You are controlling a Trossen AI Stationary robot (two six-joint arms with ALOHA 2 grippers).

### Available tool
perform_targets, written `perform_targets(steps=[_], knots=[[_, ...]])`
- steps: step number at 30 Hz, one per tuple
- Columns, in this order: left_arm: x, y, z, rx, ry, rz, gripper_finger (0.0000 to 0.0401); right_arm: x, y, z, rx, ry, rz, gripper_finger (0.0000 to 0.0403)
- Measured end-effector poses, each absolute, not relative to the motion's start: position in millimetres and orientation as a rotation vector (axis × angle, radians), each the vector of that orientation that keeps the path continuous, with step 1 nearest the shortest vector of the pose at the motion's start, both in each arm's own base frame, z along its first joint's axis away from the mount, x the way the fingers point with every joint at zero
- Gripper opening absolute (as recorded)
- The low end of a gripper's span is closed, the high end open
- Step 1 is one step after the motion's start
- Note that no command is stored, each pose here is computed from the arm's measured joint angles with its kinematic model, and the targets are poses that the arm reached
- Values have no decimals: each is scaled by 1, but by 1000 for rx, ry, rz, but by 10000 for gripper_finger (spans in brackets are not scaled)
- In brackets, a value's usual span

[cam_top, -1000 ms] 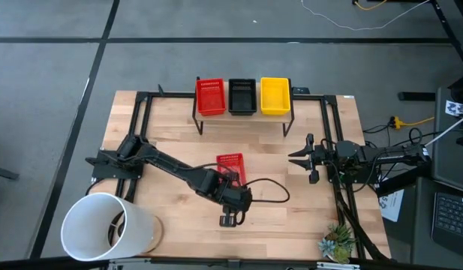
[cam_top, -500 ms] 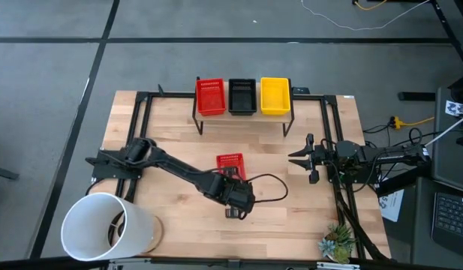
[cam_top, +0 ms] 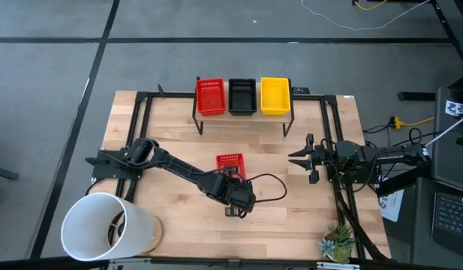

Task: Stack baskets on shelf by color
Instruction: Stack the red basket on top of the red baskets on the shelf

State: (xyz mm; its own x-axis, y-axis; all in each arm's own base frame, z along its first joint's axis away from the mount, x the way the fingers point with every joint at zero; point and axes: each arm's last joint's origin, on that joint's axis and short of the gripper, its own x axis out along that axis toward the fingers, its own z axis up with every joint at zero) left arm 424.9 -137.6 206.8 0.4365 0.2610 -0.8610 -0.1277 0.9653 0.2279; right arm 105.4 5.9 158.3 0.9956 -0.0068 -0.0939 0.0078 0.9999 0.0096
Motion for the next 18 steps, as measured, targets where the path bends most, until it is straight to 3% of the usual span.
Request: perform_targets(steps=[11, 18], knots=[[419, -129, 160, 149, 1219, 299, 97, 105, 6, 158, 10, 94, -8, 88], [416, -129, 150, 118, 1217, 278, 94, 105, 6, 158, 10, 94, -8, 88]])
